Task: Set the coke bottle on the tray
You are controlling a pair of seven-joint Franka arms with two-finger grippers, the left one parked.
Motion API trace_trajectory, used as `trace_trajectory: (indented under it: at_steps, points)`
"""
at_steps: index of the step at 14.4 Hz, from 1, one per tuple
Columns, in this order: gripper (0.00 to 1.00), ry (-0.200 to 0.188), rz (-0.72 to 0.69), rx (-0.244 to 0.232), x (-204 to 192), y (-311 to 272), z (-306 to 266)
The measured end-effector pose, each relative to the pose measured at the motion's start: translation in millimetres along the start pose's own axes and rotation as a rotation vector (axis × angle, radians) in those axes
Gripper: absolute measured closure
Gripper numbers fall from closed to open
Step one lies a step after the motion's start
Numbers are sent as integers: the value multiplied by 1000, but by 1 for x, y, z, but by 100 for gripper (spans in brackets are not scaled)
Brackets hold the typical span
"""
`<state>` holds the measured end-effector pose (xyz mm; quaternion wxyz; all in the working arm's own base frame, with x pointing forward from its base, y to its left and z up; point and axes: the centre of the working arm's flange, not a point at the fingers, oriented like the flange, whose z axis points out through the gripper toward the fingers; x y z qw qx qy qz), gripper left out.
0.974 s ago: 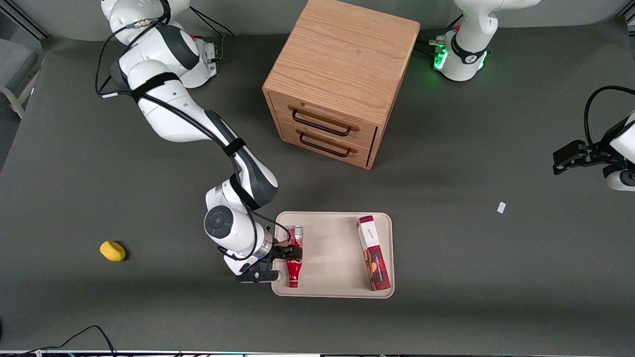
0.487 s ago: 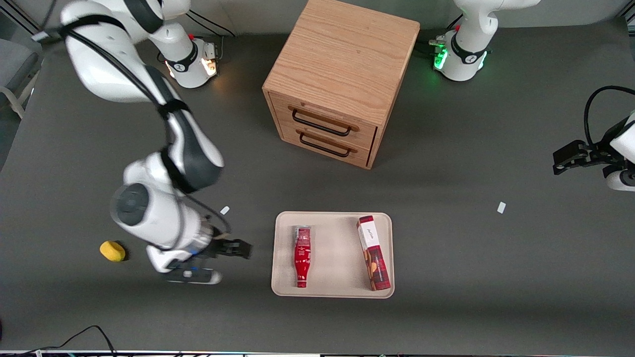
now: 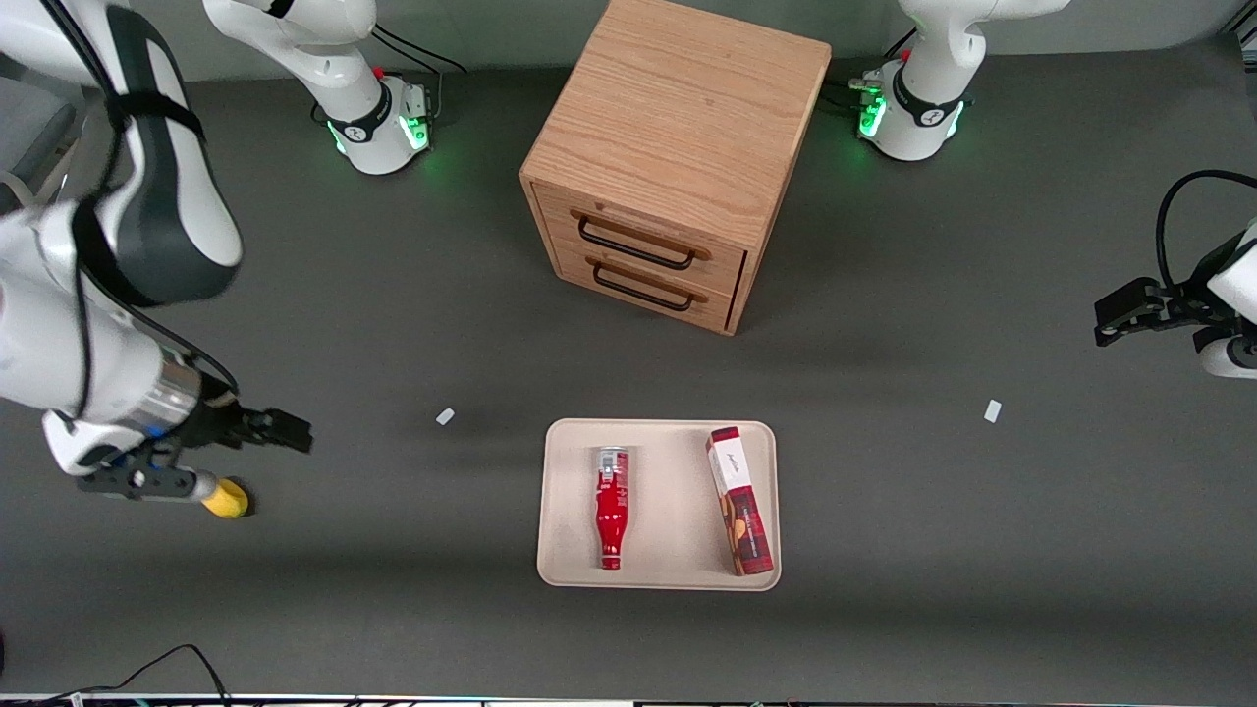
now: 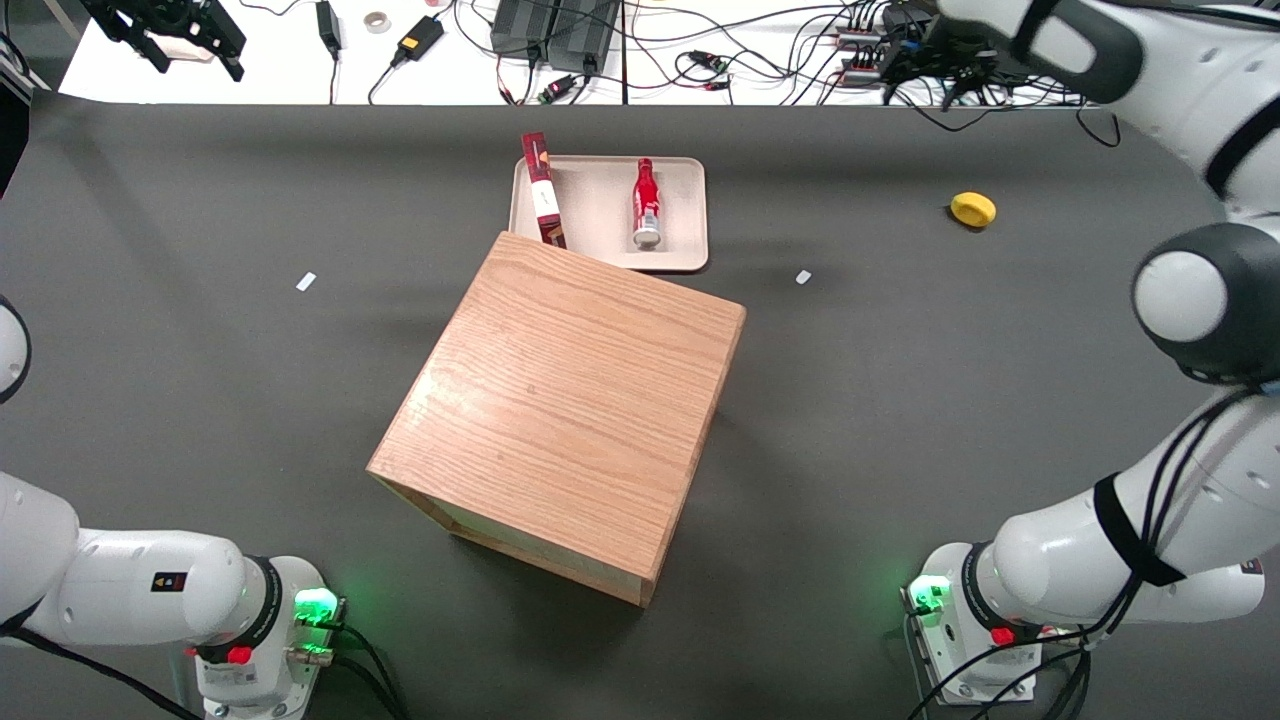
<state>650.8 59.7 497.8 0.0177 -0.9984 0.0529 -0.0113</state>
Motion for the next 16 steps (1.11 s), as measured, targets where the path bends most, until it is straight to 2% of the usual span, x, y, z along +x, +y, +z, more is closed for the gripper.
trace_trajectory:
  at_steps: [2,8,11,16]
  points:
    - [0,-15,10,-23,-25,9,-28]
    - [0,17,4,-69,-99,8,-91]
    - [0,23,11,-72,-106,18,-100]
    - [0,17,23,-41,-104,26,-99]
